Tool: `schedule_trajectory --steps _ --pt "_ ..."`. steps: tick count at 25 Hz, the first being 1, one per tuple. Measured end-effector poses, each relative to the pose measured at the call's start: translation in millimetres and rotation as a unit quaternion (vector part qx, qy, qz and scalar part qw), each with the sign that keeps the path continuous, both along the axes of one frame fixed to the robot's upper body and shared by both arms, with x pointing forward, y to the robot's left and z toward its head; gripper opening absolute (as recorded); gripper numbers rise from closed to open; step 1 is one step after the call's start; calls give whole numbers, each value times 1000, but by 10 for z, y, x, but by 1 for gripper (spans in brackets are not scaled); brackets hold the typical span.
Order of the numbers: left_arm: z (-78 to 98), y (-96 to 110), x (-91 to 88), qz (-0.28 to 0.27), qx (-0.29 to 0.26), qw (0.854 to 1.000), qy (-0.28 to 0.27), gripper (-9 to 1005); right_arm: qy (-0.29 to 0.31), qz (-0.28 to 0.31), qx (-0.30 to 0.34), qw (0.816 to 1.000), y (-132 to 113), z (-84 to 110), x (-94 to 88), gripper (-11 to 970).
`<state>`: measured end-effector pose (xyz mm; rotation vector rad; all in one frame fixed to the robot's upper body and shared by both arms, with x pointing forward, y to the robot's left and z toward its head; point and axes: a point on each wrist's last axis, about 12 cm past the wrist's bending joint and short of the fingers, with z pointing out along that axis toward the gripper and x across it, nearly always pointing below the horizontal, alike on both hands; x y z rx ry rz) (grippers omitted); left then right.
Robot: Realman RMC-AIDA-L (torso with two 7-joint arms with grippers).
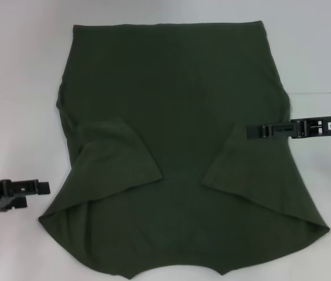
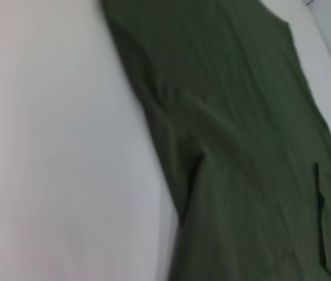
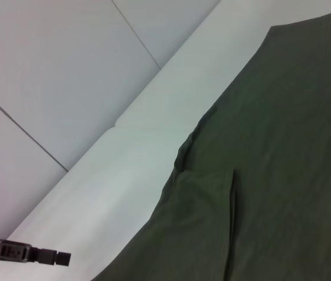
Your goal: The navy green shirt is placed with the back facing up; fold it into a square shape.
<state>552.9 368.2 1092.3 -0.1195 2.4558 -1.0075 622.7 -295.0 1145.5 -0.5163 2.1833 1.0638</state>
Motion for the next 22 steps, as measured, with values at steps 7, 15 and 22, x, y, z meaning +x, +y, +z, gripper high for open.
schedule_trajectory --steps 7,15,22 --pt "-124 -63 -29 0 -2 1000 14 879 2 -1 0 1000 5 -14 -3 931" --pt "-206 -67 -18 14 9 1000 17 880 1 0 0 1000 20 -10 6 932" --pt "-263 -107 -26 10 9 1000 19 880 -2 -1 -2 1000 27 0 23 932"
